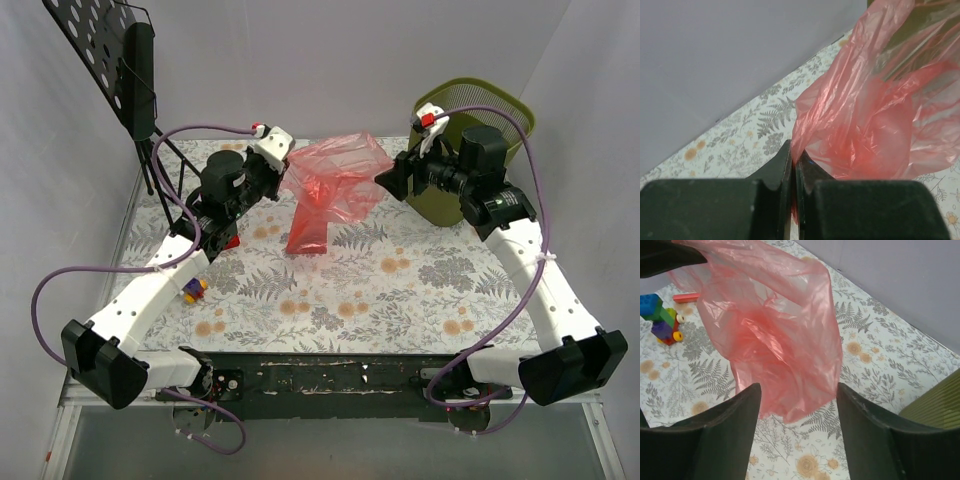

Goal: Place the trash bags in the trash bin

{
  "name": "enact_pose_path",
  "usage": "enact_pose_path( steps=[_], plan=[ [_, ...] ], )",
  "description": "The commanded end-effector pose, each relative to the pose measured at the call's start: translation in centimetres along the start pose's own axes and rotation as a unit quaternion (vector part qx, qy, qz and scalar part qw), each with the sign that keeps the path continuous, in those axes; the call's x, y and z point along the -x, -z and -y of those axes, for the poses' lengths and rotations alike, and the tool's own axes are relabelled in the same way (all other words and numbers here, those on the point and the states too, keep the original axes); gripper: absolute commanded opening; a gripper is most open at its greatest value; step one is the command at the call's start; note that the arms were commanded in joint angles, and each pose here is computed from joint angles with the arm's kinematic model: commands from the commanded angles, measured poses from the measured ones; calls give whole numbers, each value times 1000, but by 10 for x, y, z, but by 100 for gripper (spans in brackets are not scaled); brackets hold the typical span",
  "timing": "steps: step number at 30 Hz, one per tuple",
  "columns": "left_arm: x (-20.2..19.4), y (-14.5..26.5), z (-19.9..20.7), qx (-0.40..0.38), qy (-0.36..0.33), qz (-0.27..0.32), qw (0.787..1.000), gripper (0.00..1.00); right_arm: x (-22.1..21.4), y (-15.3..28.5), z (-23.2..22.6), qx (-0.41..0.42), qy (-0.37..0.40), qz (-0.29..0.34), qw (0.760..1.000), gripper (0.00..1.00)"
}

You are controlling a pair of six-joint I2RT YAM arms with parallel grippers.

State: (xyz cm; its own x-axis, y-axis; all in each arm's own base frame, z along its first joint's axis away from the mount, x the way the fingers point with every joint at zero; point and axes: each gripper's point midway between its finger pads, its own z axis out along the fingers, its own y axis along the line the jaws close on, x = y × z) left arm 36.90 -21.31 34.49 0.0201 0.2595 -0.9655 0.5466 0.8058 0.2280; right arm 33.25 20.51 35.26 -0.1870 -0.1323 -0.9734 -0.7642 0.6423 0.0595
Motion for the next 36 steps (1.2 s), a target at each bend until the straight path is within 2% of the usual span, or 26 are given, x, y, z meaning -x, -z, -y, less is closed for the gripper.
enact_pose_path(
  steps=[1, 3, 10, 13, 16, 20, 23, 29, 31, 33, 36],
  plan=[
    [57, 3, -1, -19, -22, 83, 996, 0, 17, -11, -4, 29, 45, 43, 998, 79],
    [66, 4, -2, -18, -27, 96, 995, 0, 13, -24, 0, 26, 47, 45, 998, 84],
    [76, 11, -6, -12, -41, 109, 993, 0, 29, -59, 20, -1, 41, 71, 997, 87],
    [83, 16, -9, -6, -55, 119, 991, 0, 24, -72, 27, 1, 66, 61, 996, 88],
    [78, 18, -10, -4, -78, 117, 990, 0, 30, -78, 34, -6, 86, 80, 993, 88],
    [79, 22, -9, -8, -84, 113, 990, 0, 57, -70, 20, 18, 152, 121, 981, 88],
    [85, 24, -6, -19, -79, 116, 990, 0, 54, -72, 10, 41, 195, 119, 973, 89],
    [97, 27, 1, -44, -90, 130, 987, 0, 55, -88, 3, 29, 222, 131, 966, 89],
    [96, 28, 2, -46, -99, 130, 985, 0, 59, -95, 6, 27, 214, 137, 967, 86],
    [93, 30, 2, -45, -110, 129, 984, 0, 64, -100, 5, 38, 205, 139, 968, 77],
    [87, 31, -1, -36, -131, 124, 983, 0, 71, -100, 0, 60, 185, 141, 971, 55]
  ],
)
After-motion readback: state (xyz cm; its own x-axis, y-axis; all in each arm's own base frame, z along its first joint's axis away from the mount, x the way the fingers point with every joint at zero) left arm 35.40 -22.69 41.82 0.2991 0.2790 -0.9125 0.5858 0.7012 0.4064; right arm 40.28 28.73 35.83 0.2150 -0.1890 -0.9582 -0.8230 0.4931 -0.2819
